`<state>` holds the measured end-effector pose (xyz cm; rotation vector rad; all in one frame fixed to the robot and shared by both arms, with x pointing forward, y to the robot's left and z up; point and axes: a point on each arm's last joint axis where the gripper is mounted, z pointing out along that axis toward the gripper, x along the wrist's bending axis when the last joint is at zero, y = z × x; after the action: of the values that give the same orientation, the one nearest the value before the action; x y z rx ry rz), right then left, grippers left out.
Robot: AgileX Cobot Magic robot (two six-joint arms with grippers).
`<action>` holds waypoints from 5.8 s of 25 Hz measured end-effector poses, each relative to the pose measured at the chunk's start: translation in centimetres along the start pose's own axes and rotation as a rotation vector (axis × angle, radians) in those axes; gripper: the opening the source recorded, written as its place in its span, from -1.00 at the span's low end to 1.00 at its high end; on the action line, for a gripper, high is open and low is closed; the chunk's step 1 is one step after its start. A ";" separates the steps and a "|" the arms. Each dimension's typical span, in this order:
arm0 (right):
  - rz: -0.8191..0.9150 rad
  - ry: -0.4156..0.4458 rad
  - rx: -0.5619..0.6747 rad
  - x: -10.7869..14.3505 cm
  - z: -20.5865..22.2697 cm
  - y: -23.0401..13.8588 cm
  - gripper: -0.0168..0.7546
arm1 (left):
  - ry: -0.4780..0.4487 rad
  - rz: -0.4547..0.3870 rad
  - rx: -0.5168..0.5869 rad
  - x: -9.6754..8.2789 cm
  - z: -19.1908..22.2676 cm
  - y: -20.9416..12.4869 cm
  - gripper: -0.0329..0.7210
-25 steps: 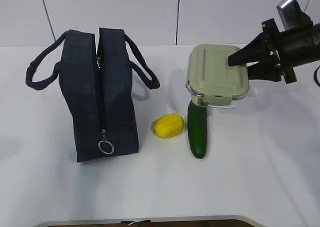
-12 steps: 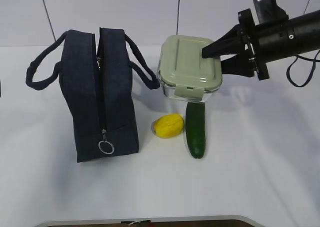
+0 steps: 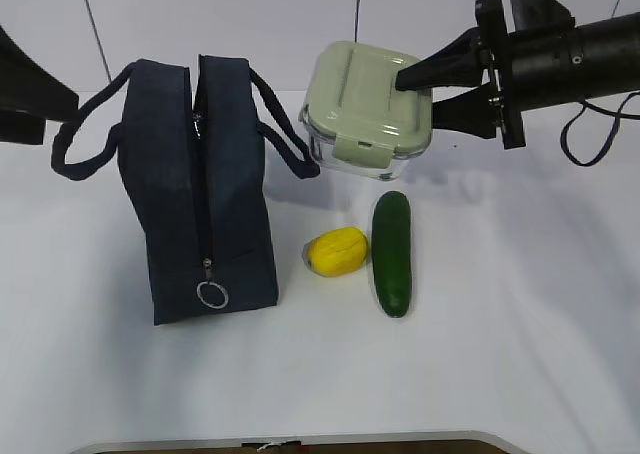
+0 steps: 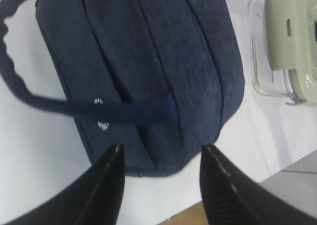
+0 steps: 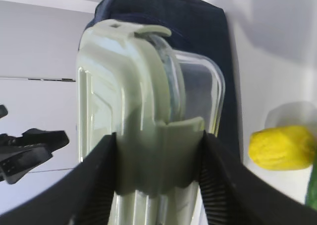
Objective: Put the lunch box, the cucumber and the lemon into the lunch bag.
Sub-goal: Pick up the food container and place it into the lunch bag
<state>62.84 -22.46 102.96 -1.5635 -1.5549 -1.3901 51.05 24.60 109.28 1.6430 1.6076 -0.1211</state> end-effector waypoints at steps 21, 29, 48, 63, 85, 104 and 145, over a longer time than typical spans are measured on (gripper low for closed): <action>-0.146 0.113 -0.026 5.9 1.5 2.0 0.01 | -0.126 -0.115 0.079 2.1 5.3 3.4 0.11; -0.161 0.132 0.026 7.0 3.3 0.9 0.01 | -0.180 -0.174 0.110 2.9 7.3 3.8 0.15; -0.183 0.157 0.095 8.6 6.3 -1.0 0.01 | -0.234 -0.065 0.244 2.1 6.9 3.9 -0.94; -0.039 0.077 0.112 1.9 10.8 -0.7 0.01 | -0.251 0.035 0.169 -0.3 4.2 5.4 -0.95; -0.053 0.132 0.134 1.4 18.3 -1.6 0.01 | -0.311 0.046 0.222 0.6 7.7 5.2 -0.95; -0.027 0.128 0.170 -1.8 23.5 -2.8 0.01 | -0.293 0.040 0.298 3.3 11.2 4.6 -0.95; -0.058 0.256 0.250 -2.2 22.6 -2.8 0.21 | -0.270 0.049 0.329 4.0 11.9 4.3 -0.95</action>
<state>67.21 -2.53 92.71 -1.1544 -1.5572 -1.3105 60.94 21.37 101.07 1.8203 1.3917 -0.5837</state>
